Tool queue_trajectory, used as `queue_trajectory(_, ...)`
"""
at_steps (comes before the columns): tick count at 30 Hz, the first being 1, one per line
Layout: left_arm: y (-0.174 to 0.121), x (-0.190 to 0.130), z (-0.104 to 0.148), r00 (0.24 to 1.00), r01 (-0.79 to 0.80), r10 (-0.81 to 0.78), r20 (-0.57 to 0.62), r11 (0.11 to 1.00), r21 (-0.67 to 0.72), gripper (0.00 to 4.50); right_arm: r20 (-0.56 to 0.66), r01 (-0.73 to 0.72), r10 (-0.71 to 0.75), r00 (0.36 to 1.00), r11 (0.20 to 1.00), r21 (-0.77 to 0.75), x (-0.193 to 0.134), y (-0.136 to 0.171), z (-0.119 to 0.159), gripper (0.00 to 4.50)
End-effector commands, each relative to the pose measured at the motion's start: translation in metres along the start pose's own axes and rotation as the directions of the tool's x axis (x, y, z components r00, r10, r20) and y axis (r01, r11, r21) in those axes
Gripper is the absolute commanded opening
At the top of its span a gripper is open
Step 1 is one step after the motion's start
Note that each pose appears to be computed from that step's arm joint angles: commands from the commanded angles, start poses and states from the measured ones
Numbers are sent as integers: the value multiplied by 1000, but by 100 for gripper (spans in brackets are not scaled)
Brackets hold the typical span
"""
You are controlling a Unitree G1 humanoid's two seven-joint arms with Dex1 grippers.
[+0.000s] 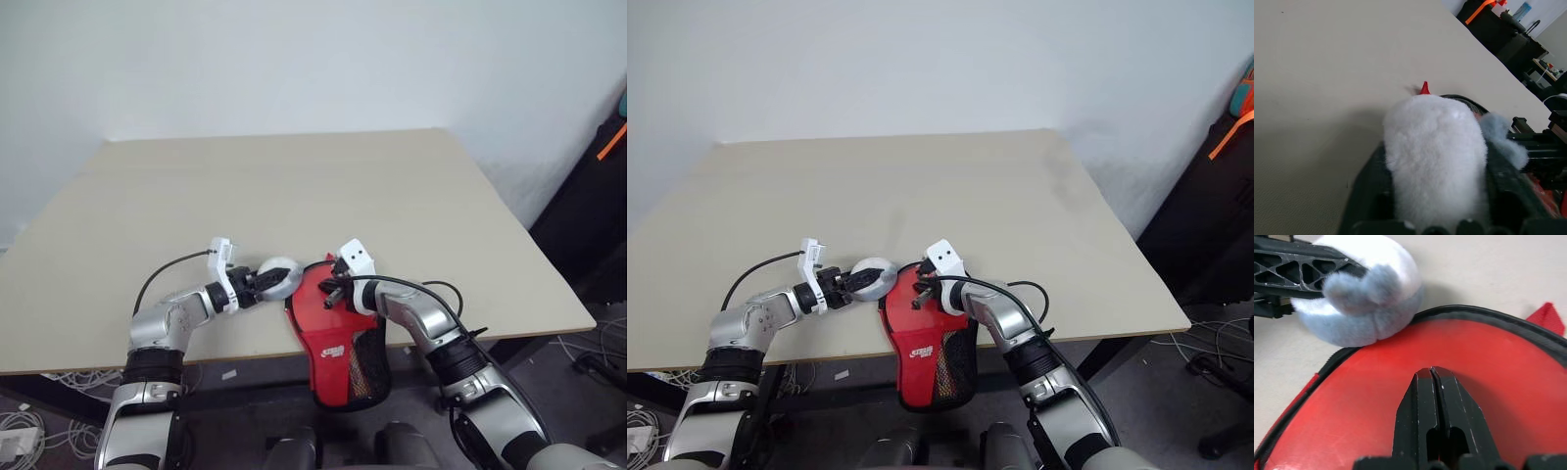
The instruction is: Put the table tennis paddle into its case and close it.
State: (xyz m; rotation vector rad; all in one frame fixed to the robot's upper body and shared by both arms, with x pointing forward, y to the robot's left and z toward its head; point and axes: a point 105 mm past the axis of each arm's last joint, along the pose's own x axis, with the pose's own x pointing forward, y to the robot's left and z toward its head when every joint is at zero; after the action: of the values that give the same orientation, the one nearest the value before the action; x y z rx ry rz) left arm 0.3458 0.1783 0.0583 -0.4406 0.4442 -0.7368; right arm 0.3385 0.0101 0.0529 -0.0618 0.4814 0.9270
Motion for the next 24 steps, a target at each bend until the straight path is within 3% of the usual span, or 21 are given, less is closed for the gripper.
queue_trajectory(1,-5,4,7,1000,2,-2,9,999,33,86,27,22,-22,999,1000,-1,-1,-7,0,0)
queue_trajectory(3,-3,4,14,1000,-13,12,20,999,46,60,42,19,-19,999,1000,-2,-1,-8,-1,0)
queue_trajectory(11,5,5,45,996,-71,64,65,991,117,60,27,-6,7,1000,1000,-24,4,-4,-20,0)
queue_trajectory(24,8,34,69,990,-110,94,105,981,161,60,-12,-43,43,999,997,-56,7,4,-38,0)
